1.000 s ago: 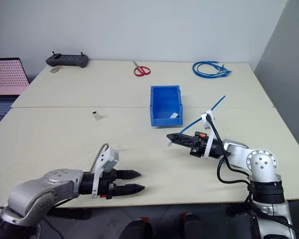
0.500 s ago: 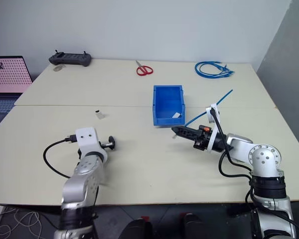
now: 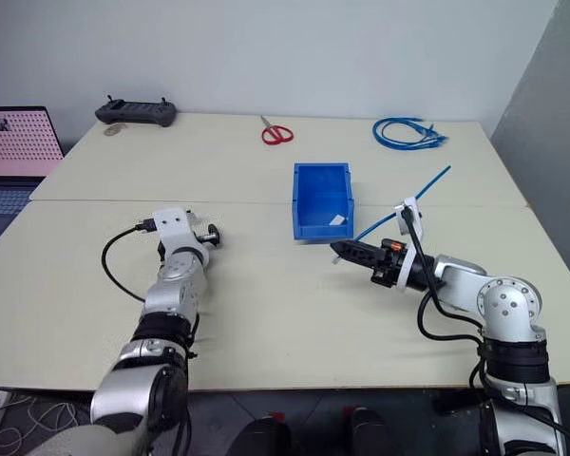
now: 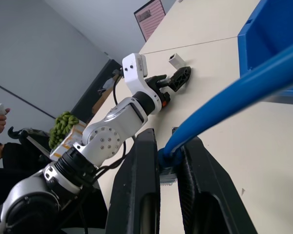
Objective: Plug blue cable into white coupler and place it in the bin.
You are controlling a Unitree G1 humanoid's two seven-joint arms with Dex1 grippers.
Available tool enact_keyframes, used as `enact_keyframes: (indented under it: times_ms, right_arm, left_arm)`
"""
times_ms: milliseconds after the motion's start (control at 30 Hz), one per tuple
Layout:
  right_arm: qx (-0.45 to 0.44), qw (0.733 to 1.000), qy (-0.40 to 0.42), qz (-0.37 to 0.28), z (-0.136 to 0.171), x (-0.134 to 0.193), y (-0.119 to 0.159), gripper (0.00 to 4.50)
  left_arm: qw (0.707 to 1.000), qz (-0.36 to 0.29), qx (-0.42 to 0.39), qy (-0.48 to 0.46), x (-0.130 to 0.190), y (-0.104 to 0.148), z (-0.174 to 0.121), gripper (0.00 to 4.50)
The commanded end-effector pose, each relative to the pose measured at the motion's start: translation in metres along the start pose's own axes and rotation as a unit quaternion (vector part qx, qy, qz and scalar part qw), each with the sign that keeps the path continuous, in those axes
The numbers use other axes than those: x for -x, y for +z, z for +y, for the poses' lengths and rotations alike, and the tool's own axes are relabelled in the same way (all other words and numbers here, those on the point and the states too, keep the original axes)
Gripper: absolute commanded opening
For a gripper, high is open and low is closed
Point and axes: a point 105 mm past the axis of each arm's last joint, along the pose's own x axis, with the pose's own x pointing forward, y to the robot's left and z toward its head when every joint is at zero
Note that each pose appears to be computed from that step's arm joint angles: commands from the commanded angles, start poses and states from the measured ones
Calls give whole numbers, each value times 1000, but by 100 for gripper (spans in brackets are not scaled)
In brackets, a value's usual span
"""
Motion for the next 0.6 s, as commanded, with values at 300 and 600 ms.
enact_keyframes:
  times_ms: [300,600]
  right_arm:
    - [11,1000,5,-25,8,4,10,21]
    - [8,1000,2,-29,7,3,11,21]
  left_arm:
    - [999,-7,-19,32,-9,7,15,244]
    - [998,-16,-24,48,-13,21,31,76]
